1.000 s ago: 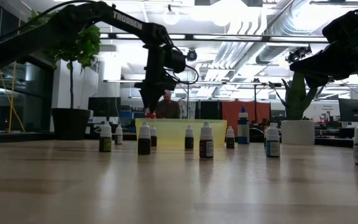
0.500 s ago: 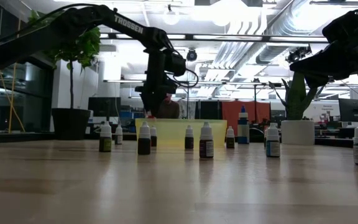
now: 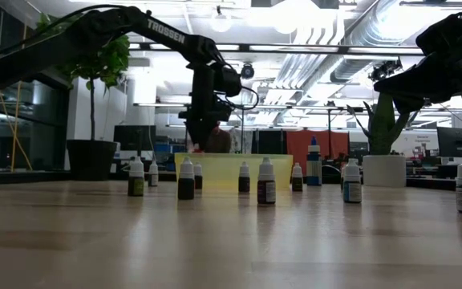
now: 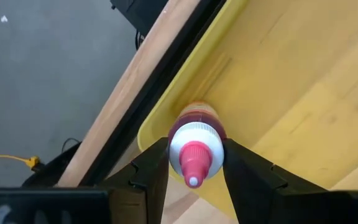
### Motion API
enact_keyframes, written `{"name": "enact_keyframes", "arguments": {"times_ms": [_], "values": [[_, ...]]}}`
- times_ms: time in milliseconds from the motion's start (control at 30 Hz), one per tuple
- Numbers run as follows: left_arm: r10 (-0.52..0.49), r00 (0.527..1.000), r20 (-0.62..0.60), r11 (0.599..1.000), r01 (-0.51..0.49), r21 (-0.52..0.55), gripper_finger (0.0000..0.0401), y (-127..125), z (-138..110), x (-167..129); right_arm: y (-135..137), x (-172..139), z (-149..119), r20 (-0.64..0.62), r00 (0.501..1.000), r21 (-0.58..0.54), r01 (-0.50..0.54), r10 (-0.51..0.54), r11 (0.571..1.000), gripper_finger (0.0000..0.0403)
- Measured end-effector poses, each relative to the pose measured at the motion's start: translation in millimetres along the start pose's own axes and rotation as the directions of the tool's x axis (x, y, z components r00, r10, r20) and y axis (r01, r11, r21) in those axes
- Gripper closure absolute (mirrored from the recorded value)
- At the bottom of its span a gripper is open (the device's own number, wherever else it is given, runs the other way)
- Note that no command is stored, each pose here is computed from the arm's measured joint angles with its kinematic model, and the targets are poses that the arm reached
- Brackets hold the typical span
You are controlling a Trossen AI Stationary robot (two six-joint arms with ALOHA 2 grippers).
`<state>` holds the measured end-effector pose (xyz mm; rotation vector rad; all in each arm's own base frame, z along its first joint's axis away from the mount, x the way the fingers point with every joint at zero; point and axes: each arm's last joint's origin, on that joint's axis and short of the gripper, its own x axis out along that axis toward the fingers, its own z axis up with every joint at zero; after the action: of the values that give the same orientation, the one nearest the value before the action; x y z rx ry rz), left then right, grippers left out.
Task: Pick & Place food coloring
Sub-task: Put the big pink food coloring bottle into the yellow container
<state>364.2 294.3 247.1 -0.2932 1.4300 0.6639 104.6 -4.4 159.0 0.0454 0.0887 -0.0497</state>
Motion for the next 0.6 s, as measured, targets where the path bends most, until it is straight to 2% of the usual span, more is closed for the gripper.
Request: {"name": "enact_keyframes", "arguments": {"times_ms": [600], "values": [[-0.004,1.0,0.021,0.998,0.003,0.059,0.0255,2.0,-0.4,-11.2,0.0,0.0,0.1,0.0,1.0,0.0,0.0,0.0,1.0,0.0402]]}}
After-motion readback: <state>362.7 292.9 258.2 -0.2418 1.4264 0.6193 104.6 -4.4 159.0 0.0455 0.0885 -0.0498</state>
